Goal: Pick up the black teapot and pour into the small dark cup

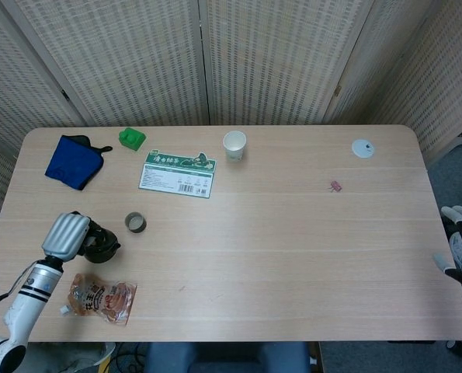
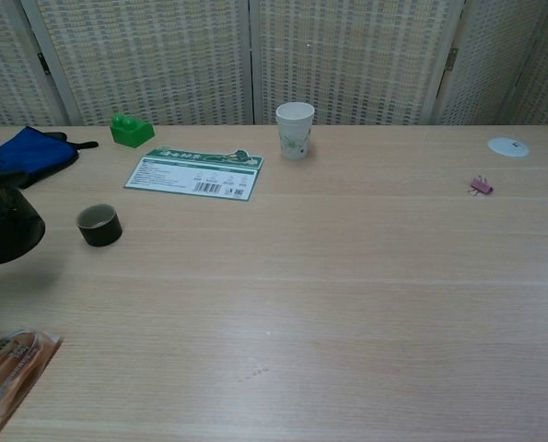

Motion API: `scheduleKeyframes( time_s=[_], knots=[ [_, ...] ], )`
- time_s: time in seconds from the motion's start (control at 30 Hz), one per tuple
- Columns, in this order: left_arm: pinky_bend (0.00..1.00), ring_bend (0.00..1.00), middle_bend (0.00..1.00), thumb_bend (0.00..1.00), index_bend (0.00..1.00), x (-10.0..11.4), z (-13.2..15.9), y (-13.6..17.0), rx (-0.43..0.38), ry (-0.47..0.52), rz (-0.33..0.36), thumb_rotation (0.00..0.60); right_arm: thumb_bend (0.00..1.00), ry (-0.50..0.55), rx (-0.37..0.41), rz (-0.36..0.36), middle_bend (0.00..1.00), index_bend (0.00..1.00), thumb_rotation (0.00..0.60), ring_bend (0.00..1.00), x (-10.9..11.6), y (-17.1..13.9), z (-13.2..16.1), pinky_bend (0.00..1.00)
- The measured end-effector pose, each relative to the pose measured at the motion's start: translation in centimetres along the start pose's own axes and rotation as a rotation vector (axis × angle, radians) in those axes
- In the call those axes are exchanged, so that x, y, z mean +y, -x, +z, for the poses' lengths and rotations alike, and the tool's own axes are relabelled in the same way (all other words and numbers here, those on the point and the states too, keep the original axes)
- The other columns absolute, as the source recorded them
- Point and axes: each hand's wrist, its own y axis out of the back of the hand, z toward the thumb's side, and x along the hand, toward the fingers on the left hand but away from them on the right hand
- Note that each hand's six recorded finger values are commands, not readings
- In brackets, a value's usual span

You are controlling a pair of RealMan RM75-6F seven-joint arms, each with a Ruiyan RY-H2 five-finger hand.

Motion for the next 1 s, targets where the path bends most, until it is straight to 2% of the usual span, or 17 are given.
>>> scheduleKeyframes(
  time_s=[0.6, 0.7, 0.9, 1.0],
  knots=[
    [0.53, 1.0, 1.0, 0.36, 1.0, 1.6, 0.2, -2.8, 0.001, -0.032, 0.038, 0.366, 0.1, 0.002, -0.007, -0.013, 0.24, 0.24, 0.6, 0.17, 1.0, 0.2, -0.2, 0.25],
    [0.53, 1.0, 1.0, 0.39, 1.0, 1.7, 0.3, -3.2, -0.005, -0.041, 0.038, 0.42, 0.1, 0.003, -0.008, -0.014, 0.24, 0.24, 0.6, 0.17, 1.1, 0.1, -0.3, 0.25],
    [0.53, 1.0, 1.0, 0.4, 1.0, 1.6, 0.7, -3.8, -0.016, -0.057, 0.039, 0.432, 0.1, 0.004, -0.011, -0.016, 0.24, 0.24, 0.6, 0.17, 1.2, -0.1, -0.4, 0.25],
    [0.53, 1.0, 1.0, 0.41, 1.0, 1.4, 0.9, -4.1, -0.021, -0.059, 0.037, 0.495, 0.1, 0.005, -0.015, -0.019, 0.24, 0.24, 0.6, 0.17, 1.3, -0.2, -0.5, 0.25]
  ],
)
